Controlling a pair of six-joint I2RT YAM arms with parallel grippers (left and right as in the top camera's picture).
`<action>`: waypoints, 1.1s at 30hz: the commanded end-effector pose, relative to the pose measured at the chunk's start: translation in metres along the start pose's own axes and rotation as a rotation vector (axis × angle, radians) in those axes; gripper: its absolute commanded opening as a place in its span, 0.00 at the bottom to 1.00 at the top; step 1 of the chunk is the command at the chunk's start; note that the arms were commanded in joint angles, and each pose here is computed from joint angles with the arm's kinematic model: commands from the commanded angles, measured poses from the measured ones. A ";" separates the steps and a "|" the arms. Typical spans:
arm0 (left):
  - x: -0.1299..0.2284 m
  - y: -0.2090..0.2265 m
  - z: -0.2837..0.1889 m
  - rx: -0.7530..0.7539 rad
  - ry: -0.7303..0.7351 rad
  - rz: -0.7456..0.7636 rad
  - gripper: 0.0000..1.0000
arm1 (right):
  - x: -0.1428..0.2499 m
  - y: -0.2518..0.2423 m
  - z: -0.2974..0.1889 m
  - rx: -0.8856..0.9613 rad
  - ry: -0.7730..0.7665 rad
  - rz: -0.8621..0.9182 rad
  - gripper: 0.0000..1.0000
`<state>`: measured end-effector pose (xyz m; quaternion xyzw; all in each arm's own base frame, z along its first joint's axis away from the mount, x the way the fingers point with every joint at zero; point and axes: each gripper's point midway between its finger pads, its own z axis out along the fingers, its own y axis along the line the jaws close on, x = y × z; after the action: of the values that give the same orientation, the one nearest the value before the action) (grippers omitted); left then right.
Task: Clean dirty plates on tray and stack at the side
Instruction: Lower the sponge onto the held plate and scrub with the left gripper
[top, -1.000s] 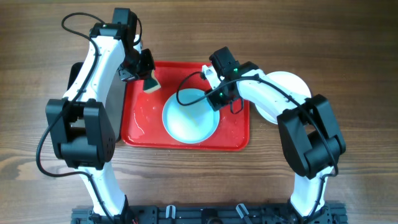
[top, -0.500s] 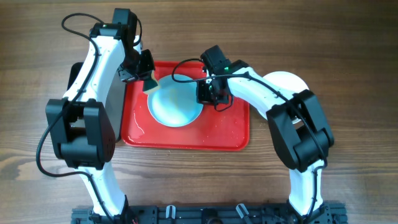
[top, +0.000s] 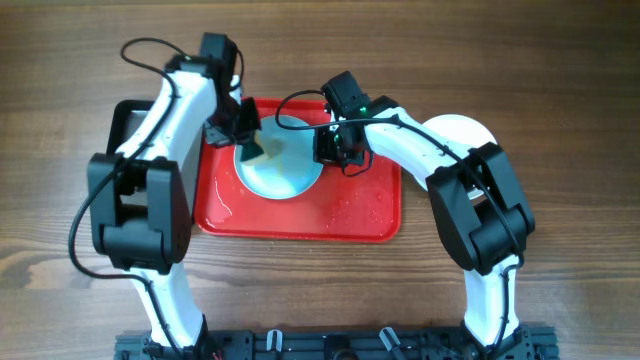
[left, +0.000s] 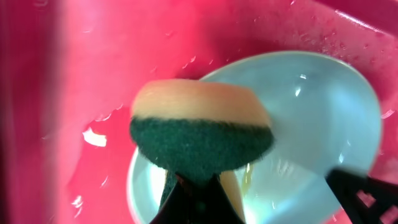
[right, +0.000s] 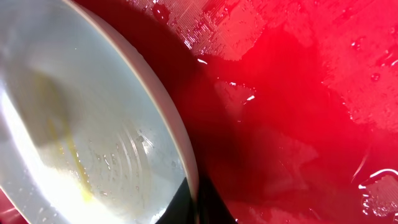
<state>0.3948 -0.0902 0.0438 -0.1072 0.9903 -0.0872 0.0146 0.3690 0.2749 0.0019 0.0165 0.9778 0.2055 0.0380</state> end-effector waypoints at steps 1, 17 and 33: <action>0.019 -0.002 0.030 -0.015 0.025 0.025 0.04 | 0.003 -0.011 0.016 0.039 0.019 0.005 0.04; 0.097 -0.099 0.057 0.247 0.148 0.459 0.04 | 0.003 -0.010 0.016 0.032 0.017 0.002 0.05; -0.008 0.034 0.043 -0.295 -0.256 -0.220 0.04 | 0.003 -0.010 0.016 0.034 0.020 0.003 0.04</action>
<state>0.4148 -0.1210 0.0122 -0.1242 0.9829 -0.0533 0.1247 0.3734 0.2756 0.0018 0.0172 0.9766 0.2097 0.0449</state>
